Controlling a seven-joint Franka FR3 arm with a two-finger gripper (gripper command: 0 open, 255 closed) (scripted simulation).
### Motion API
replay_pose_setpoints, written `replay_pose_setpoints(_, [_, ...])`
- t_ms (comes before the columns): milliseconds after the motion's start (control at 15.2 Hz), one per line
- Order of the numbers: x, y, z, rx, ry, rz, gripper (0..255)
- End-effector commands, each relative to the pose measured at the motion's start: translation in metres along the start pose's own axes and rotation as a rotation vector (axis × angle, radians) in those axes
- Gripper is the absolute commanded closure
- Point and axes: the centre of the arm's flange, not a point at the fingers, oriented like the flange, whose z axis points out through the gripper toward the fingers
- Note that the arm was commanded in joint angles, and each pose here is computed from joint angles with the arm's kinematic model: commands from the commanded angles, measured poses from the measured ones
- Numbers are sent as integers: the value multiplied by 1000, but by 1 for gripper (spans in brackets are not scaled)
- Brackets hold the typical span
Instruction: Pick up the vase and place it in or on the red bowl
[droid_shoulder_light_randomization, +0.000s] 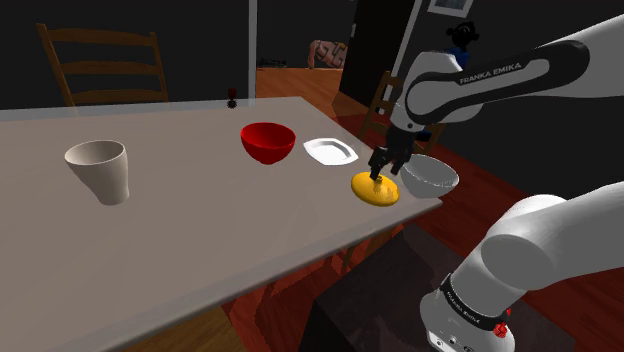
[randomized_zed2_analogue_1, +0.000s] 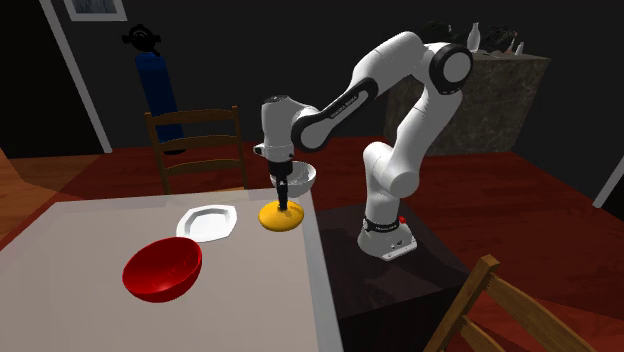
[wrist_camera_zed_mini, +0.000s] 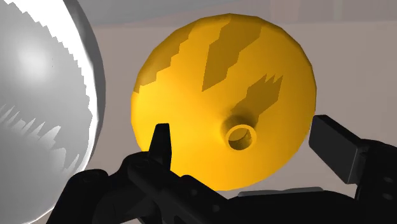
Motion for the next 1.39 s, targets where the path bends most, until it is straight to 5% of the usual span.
replay_pose_setpoints(0, [0, 0, 4, 0, 1, 0, 0])
replay_pose_setpoints(396, [0, 0, 4, 0, 1, 0, 0])
replay_pose_setpoints(462, [0, 0, 4, 0, 1, 0, 255])
replay_pose_setpoints(1320, [0, -2, -17, 0, 1, 0, 255])
